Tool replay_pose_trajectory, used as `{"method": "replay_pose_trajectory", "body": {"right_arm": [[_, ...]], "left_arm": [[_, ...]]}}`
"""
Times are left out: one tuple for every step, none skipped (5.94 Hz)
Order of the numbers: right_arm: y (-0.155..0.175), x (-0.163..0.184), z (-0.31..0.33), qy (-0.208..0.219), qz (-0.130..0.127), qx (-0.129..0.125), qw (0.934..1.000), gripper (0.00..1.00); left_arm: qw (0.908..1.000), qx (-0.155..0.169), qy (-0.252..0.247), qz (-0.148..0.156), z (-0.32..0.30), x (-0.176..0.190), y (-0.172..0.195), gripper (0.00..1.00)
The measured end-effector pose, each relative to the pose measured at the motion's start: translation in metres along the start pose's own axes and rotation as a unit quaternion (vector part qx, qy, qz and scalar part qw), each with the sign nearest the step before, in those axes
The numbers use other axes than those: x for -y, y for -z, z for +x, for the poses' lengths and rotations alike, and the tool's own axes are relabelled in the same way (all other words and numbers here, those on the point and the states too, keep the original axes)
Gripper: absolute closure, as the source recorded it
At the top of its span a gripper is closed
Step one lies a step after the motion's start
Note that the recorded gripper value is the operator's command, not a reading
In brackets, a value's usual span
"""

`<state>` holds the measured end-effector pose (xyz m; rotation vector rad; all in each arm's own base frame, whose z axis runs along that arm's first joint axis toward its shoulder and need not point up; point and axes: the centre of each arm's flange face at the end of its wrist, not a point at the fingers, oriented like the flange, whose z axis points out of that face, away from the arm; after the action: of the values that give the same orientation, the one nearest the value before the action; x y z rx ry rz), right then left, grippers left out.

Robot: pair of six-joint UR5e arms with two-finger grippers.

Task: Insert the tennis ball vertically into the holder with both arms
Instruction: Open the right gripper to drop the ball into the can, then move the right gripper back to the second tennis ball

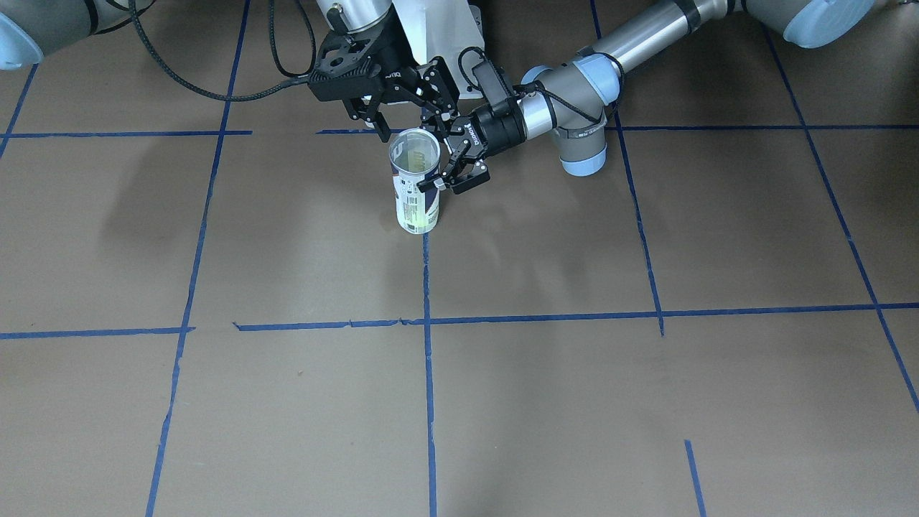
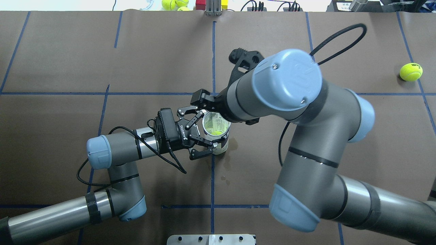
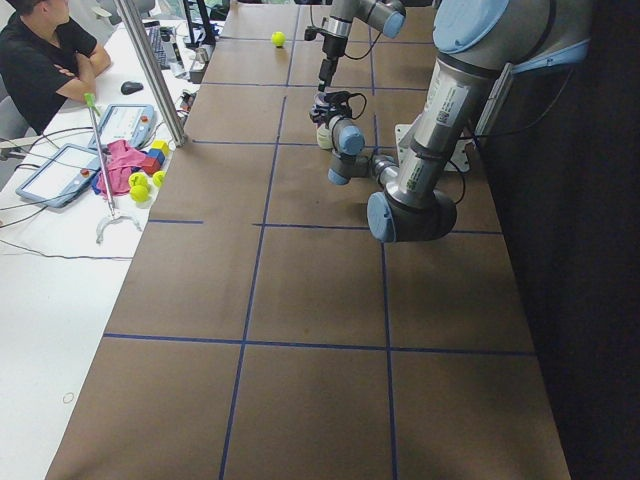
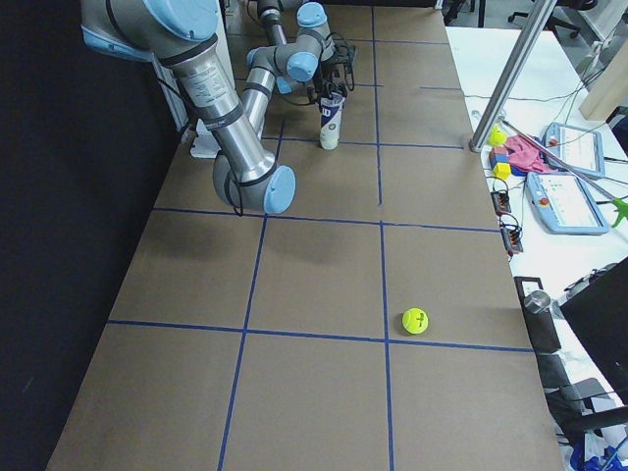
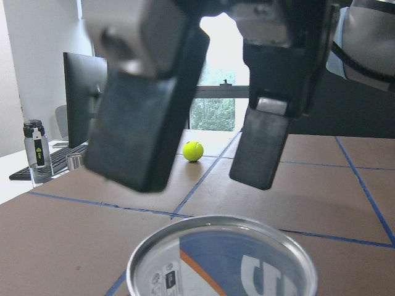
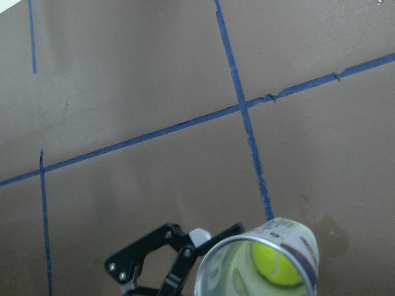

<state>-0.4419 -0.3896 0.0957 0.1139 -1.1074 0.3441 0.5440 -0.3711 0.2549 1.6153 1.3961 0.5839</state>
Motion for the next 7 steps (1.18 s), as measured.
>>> {"method": "replay_pose_trajectory", "body": {"right_arm": [[0.002, 0.027, 0.032, 0.006, 0.008, -0.019, 0.9998, 0.03], [0.001, 0.067, 0.087, 0.042, 0.015, -0.057, 0.9974, 0.03], [0.002, 0.124, 0.163, 0.1, 0.022, -0.114, 0.9881, 0.03], [0.009, 0.192, 0.248, 0.151, 0.012, -0.174, 0.973, 0.03], [0.017, 0.255, 0.323, 0.182, -0.014, -0.211, 0.9603, 0.04], [0.025, 0.312, 0.394, 0.21, -0.04, -0.224, 0.9509, 0.04], [0.027, 0.358, 0.468, 0.237, -0.055, -0.217, 0.9454, 0.04]], "left_arm": [[1.0, 0.0, 0.001, 0.001, 0.0, 0.0, 0.0, 0.19], [1.0, -0.001, 0.001, 0.001, 0.0, 0.001, 0.0, 0.18], [1.0, -0.001, 0.001, 0.002, 0.0, 0.001, 0.0, 0.18], [1.0, -0.001, 0.002, 0.003, 0.0, 0.002, 0.0, 0.16], [1.0, -0.001, 0.003, 0.004, 0.001, 0.003, 0.0, 0.14], [1.0, -0.001, 0.003, 0.004, 0.001, 0.003, 0.0, 0.1], [1.0, -0.001, 0.003, 0.005, 0.001, 0.003, 0.0, 0.1]]}}
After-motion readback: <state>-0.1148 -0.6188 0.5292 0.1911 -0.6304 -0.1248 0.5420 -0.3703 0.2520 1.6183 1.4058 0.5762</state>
